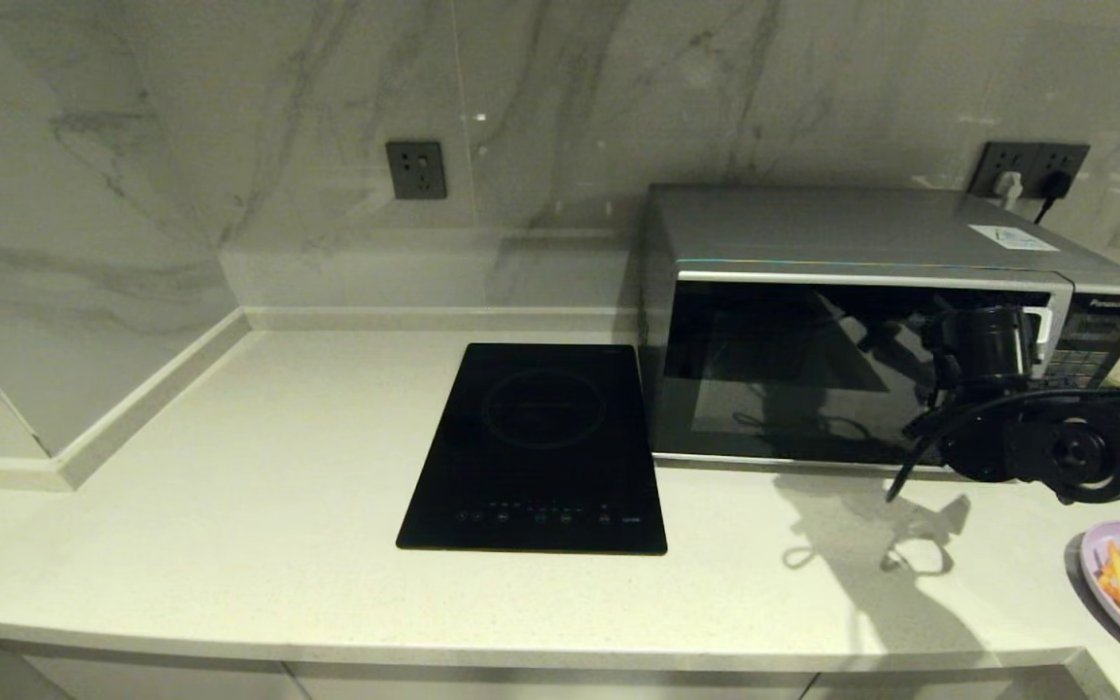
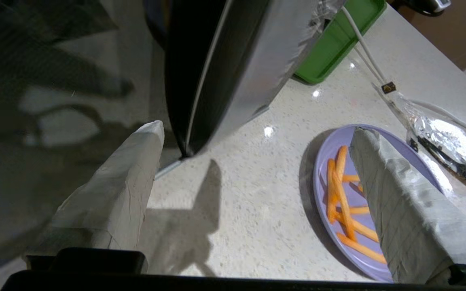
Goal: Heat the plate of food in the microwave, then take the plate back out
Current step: Open the microwave oven
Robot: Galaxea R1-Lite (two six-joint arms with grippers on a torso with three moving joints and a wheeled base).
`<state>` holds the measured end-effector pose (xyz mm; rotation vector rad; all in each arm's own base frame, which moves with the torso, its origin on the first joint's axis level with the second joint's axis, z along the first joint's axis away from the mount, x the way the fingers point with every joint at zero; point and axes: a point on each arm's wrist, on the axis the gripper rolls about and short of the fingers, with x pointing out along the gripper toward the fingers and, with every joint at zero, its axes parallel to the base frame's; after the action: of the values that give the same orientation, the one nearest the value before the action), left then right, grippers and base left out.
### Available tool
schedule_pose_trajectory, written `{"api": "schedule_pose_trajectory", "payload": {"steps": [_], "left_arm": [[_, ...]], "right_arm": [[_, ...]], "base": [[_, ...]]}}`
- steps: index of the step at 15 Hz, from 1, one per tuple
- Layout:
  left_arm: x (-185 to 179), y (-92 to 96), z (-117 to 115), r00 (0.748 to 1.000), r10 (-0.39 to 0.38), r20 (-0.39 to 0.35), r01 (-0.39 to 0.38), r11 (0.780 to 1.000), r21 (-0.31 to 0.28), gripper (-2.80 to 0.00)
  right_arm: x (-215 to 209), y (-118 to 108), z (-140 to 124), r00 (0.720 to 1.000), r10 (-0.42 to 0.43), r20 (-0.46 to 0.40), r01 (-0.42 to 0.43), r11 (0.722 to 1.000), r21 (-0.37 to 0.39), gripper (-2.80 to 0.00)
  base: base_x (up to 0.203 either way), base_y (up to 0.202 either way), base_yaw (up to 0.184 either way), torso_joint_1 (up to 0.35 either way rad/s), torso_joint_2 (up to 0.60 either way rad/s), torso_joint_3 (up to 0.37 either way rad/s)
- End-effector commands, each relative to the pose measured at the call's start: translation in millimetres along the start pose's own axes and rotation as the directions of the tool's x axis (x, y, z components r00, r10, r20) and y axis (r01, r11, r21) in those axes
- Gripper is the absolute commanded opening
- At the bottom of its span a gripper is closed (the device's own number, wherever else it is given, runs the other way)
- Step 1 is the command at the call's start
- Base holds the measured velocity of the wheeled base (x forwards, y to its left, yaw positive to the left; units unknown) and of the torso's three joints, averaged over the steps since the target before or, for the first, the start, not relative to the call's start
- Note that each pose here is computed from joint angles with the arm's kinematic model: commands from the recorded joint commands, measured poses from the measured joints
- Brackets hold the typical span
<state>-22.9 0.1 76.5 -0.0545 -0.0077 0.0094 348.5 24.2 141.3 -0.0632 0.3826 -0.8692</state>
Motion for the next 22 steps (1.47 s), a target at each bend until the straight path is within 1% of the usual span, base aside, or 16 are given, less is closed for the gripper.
{"api": "schedule_pose_trajectory", "payload": {"steps": [1, 3, 7, 9, 10, 11, 14, 22], "left_arm": [[0, 0.0, 0, 1.0, 0.001, 0.0, -0.001, 1.0, -0.001, -2.8], [0, 0.0, 0, 1.0, 0.001, 0.0, -0.001, 1.0, -0.001, -2.8], [0, 0.0, 0, 1.0, 0.001, 0.0, -0.001, 1.0, -0.001, -2.8], [0, 0.0, 0, 1.0, 0.001, 0.0, -0.001, 1.0, -0.001, -2.8], [0, 0.0, 0, 1.0, 0.001, 0.0, -0.001, 1.0, -0.001, -2.8], [0, 0.0, 0, 1.0, 0.001, 0.0, -0.001, 1.0, -0.001, -2.8], [0, 0.0, 0, 1.0, 0.001, 0.0, -0.001, 1.0, -0.001, -2.8], [0, 0.0, 0, 1.0, 0.001, 0.0, -0.001, 1.0, -0.001, -2.8]], "right_arm": [[10, 12, -3, 1.0, -0.009, -0.003, 0.009, 1.0, -0.008, 0.0], [16, 15, -4, 1.0, -0.026, -0.006, 0.026, 1.0, -0.008, 0.0], [21, 10, -4, 0.999, -0.045, -0.01, 0.045, 0.999, -0.002, 0.0], [12, 1, 2, 1.0, -0.03, -0.002, 0.031, 0.999, 0.016, 0.0], [9, -3, 4, 1.0, -0.01, -0.002, 0.01, 1.0, 0.017, 0.0], [9, -3, 5, 1.0, -0.011, -0.002, 0.011, 1.0, 0.015, 0.0], [27, -10, 4, 0.998, -0.063, -0.017, 0.064, 0.998, 0.021, 0.0], [35, -19, 10, 0.995, -0.1, -0.014, 0.101, 0.994, 0.048, 0.0]], "base": [[0.0, 0.0, 0.0, 0.0, 0.0, 0.0], [0.0, 0.0, 0.0, 0.0, 0.0, 0.0], [0.0, 0.0, 0.0, 0.0, 0.0, 0.0], [0.0, 0.0, 0.0, 0.0, 0.0, 0.0], [0.0, 0.0, 0.0, 0.0, 0.0, 0.0], [0.0, 0.0, 0.0, 0.0, 0.0, 0.0], [0.0, 0.0, 0.0, 0.0, 0.0, 0.0], [0.0, 0.0, 0.0, 0.0, 0.0, 0.0]]}}
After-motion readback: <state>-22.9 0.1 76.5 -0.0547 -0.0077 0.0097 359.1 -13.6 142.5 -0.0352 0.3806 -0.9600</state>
